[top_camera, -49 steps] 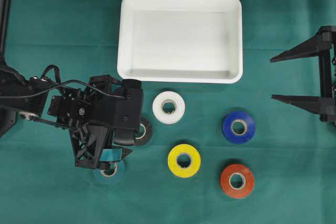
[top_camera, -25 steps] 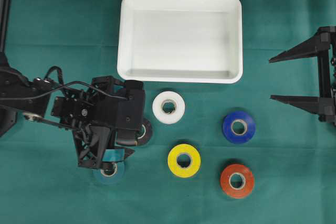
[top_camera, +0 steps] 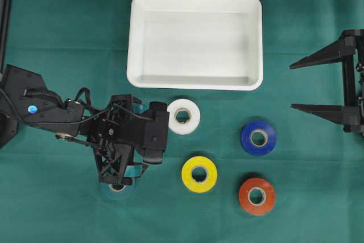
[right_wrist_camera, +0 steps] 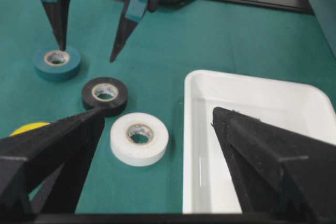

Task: Pick up the tape from a random location and place it into the white case.
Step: 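Lower the left gripper into the black roll's hole and close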

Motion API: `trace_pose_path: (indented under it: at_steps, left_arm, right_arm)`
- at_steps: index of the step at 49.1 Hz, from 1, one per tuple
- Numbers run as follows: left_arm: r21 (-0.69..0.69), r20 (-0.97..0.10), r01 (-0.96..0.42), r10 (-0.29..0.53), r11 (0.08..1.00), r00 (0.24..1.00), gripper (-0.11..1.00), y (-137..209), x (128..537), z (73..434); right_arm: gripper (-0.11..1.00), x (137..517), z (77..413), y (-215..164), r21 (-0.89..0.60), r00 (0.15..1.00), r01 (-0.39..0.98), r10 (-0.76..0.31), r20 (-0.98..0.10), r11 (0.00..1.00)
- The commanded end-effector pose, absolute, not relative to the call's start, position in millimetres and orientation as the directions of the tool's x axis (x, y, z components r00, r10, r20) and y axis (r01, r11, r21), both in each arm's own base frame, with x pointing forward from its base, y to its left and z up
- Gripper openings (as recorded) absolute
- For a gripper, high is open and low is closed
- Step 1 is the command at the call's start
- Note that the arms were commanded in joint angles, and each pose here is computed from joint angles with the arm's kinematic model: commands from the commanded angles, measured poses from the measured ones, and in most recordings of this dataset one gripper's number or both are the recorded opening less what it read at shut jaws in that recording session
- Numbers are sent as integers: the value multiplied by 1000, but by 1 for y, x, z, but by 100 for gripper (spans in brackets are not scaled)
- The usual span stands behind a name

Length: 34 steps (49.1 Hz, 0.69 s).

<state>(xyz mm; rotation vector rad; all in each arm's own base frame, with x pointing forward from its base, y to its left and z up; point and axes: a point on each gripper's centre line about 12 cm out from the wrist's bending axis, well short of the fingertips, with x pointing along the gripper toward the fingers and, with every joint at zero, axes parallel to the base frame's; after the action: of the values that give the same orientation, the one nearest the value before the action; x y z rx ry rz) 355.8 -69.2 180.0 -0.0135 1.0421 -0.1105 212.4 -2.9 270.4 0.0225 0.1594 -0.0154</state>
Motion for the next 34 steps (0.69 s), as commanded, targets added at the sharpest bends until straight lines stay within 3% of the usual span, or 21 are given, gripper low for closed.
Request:
trace_pose_path:
  at_steps: [1, 11, 34]
  left_arm:
    - [-63, -846, 83, -98, 995, 525, 99, -67, 358, 181]
    - [-65, -831, 82, -100, 994, 548, 99, -66, 360, 167]
    - [-60, -866, 83, -93, 995, 491, 99, -69, 362, 137]
  right_arm:
    - [92, 216, 280, -3, 17, 991, 17, -15, -136, 1000]
    - [92, 216, 278, -3, 17, 990, 16, -13, -141, 1000]
    - [92, 217, 276, -3, 18, 988, 18, -15, -151, 1000]
